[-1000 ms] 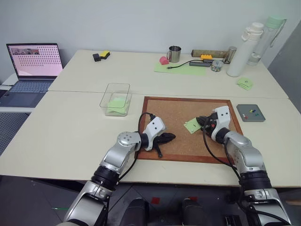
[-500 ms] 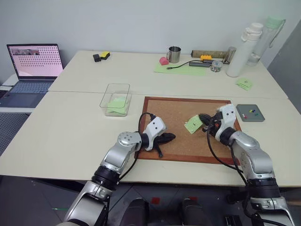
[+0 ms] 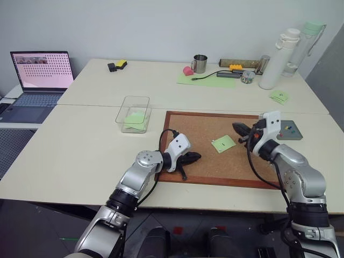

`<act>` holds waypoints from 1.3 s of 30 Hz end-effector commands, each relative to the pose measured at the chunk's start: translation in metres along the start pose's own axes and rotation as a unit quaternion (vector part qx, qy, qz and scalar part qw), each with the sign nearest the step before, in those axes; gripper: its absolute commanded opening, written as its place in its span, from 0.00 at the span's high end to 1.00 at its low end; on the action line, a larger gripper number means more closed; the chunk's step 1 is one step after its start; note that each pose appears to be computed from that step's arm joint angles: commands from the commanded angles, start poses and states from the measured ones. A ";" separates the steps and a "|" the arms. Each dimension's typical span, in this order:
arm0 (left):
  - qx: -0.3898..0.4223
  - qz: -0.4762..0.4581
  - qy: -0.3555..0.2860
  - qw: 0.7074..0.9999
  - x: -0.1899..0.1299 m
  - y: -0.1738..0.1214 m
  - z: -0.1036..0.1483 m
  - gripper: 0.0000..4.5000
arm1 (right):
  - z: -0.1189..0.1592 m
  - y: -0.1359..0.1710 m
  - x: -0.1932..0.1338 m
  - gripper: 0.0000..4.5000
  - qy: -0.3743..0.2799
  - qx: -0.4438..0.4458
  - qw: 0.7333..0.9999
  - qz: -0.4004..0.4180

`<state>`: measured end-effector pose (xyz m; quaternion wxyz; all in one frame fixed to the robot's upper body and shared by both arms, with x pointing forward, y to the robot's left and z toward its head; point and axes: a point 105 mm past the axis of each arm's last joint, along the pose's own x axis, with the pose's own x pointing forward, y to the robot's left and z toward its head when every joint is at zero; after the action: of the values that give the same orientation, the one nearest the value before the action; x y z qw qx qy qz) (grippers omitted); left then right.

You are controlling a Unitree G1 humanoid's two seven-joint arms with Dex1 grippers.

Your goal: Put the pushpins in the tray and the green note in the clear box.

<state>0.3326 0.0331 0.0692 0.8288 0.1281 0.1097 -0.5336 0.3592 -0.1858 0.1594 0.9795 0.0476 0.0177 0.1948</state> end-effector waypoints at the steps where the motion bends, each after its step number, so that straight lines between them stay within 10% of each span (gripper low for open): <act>1: -0.017 -0.009 0.046 0.999 0.001 -0.009 -0.024 1.00 | 0.023 -0.056 -0.011 1.00 -0.024 -0.038 0.993 -0.109; 8: -0.012 -0.022 0.049 0.998 -0.001 -0.021 -0.027 1.00 | 0.014 -0.147 -0.021 1.00 0.017 -0.044 0.965 -0.258; 16: -0.022 -0.011 0.058 0.998 -0.011 -0.025 -0.032 1.00 | 0.006 -0.171 -0.014 1.00 0.022 0.004 0.961 -0.274; 28: -0.024 0.004 0.062 0.998 -0.016 -0.018 -0.030 1.00 | 0.005 -0.169 -0.009 0.40 0.006 0.021 0.966 -0.259; 31: -0.023 0.003 0.060 0.998 -0.015 -0.018 -0.028 1.00 | 0.015 -0.160 -0.007 0.24 -0.019 0.011 0.972 -0.234; 39: -0.021 0.000 0.060 0.998 -0.014 -0.017 -0.028 1.00 | 0.011 -0.041 -0.013 0.24 -0.022 -0.039 0.999 0.024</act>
<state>0.3148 0.0412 0.0684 0.8289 0.1416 0.1233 -0.5269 0.3780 -0.2618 0.1495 0.9880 0.0232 0.0102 0.1524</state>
